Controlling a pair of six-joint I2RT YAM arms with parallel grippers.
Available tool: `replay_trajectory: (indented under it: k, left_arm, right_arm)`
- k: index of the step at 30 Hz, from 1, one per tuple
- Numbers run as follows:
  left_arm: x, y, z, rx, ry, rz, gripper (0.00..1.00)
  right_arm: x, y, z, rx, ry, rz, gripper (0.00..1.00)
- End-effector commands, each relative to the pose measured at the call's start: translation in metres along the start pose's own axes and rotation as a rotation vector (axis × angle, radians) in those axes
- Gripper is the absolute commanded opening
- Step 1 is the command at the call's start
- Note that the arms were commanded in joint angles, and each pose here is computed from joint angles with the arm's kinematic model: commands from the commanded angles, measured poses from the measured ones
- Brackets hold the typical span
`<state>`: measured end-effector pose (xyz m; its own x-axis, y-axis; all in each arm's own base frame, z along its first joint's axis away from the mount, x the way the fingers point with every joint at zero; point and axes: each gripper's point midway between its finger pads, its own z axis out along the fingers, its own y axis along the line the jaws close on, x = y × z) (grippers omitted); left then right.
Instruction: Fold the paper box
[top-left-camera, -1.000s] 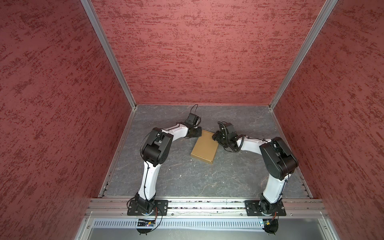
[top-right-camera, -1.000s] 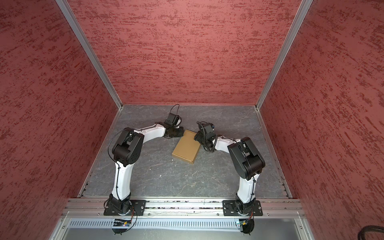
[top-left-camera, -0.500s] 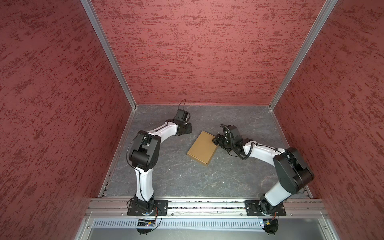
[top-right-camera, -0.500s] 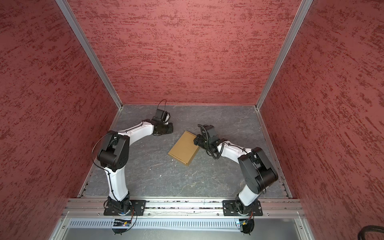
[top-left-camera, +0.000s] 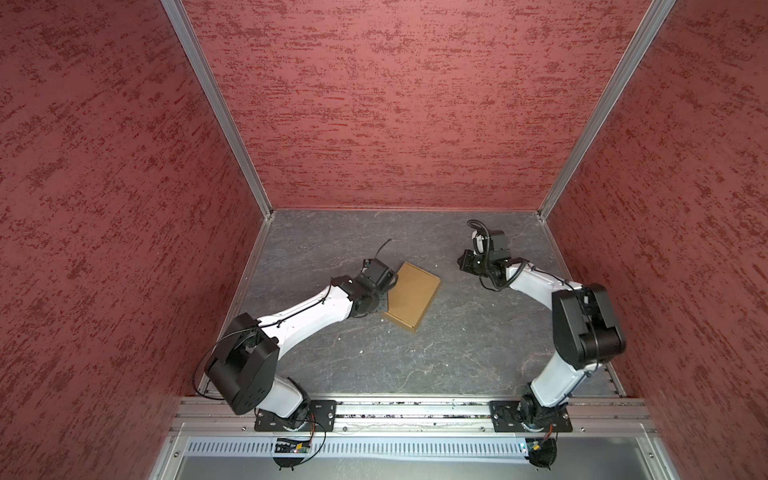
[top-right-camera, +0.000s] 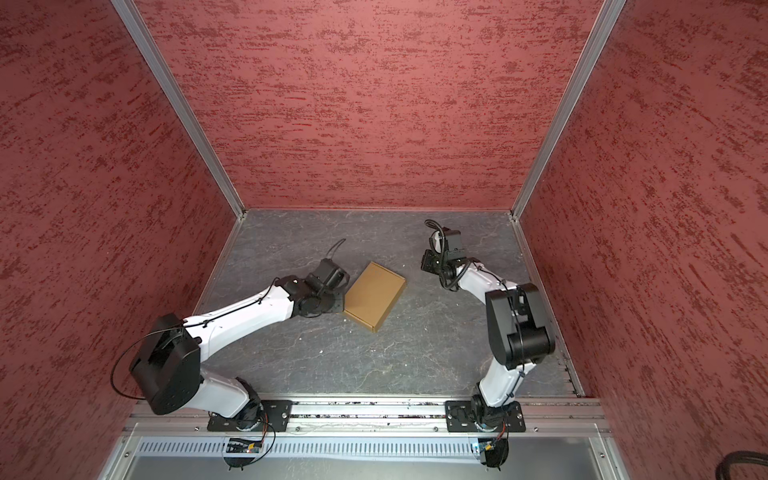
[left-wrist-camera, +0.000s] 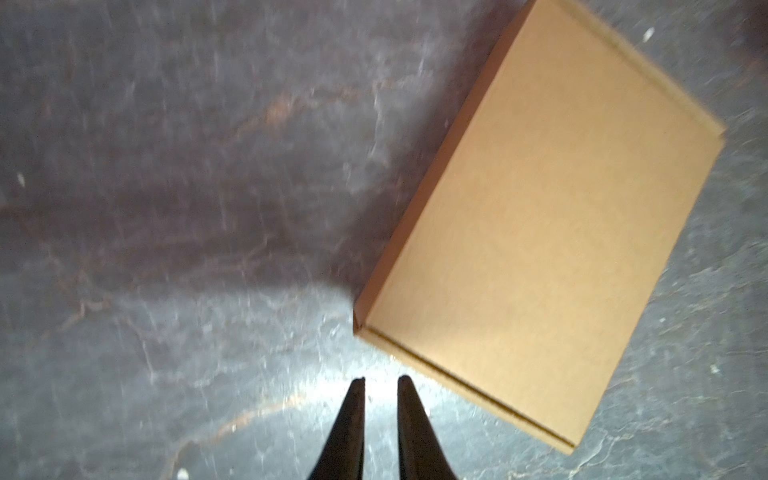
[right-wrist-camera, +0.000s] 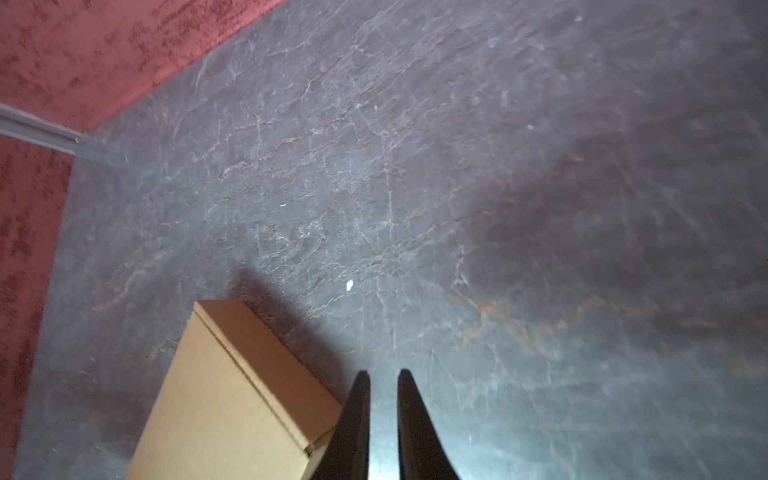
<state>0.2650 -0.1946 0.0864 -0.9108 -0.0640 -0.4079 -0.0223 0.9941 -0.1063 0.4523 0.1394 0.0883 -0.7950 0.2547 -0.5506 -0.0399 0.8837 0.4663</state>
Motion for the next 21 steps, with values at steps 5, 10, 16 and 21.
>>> replay_trajectory:
  k: [5, 10, 16, 21]
  left_arm:
    - [0.047, 0.027, 0.007, -0.16, 0.024, -0.109, 0.15]
    - [0.049, 0.022, 0.024, -0.162, 0.01, -0.116, 0.13]
    - [0.038, 0.011, 0.042, -0.141, -0.014, -0.106, 0.13]
    - [0.027, 0.01, 0.057, -0.11, -0.021, -0.122, 0.13]
  right_arm:
    - [0.009, 0.013, 0.035, -0.112, 0.052, -0.156, 0.13]
    - [0.028, 0.023, 0.043, -0.155, 0.077, -0.19, 0.13]
    - [0.048, 0.038, 0.042, -0.186, 0.094, -0.229, 0.13]
    - [0.067, 0.049, 0.034, -0.201, 0.105, -0.246, 0.13]
